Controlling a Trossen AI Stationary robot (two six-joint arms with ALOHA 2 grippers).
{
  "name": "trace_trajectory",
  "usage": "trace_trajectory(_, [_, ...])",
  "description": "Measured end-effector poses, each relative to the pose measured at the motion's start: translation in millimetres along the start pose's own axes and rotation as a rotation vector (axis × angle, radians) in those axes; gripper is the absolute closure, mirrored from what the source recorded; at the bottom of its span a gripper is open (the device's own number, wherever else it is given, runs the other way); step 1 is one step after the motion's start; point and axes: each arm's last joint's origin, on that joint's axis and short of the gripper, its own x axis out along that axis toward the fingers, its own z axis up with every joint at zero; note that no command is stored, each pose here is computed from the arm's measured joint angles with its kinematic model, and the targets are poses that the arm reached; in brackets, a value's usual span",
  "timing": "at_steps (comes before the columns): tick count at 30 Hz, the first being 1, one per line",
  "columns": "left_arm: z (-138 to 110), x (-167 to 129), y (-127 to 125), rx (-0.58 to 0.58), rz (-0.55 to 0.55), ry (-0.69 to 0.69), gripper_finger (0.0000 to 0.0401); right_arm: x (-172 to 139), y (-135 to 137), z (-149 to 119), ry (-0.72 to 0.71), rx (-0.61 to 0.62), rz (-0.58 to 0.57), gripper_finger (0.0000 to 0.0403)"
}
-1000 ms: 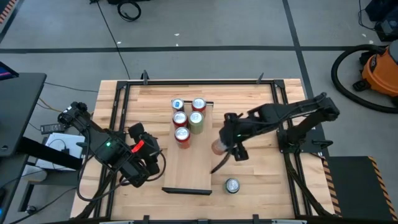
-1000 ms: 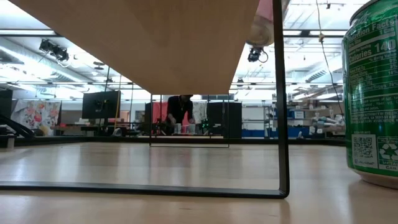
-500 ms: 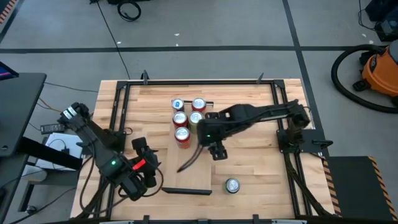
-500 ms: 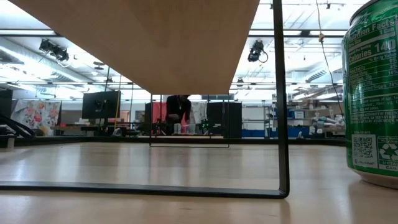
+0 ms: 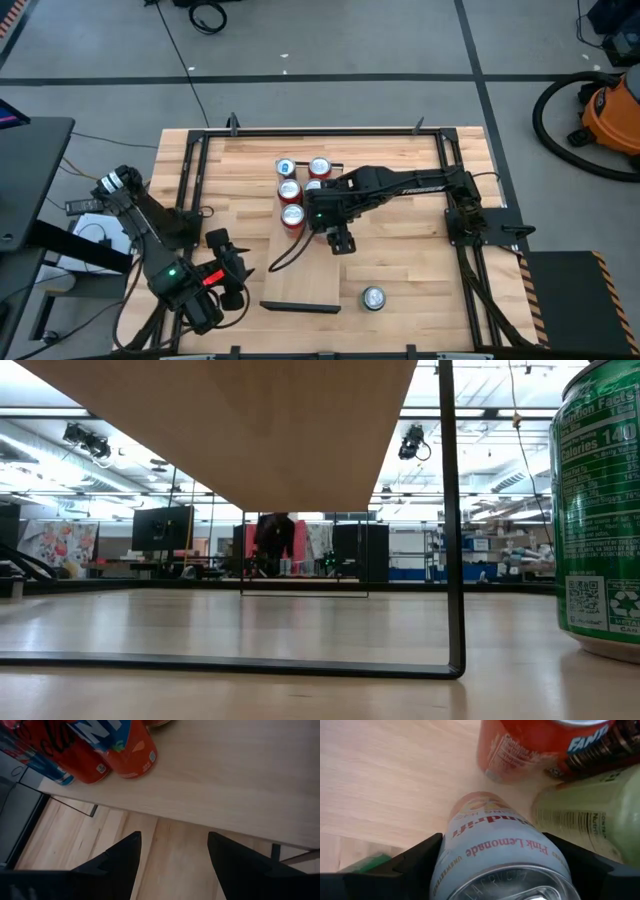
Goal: Place canned beverage on shelf
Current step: Put the white soda can on the shelf
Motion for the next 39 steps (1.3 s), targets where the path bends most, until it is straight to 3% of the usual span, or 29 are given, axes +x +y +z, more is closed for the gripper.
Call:
trace_trajectory(12, [0,0,0,-0.008,0.004,-0.004,0.0161,0,0,2,-0.025,-0.022,0.0,0.0052])
trace_trajectory(39, [1,0,0,-0.009,0.009,-0.011,0.0161,-13,-2,1,-0.073,0.02,-0.051,0.005])
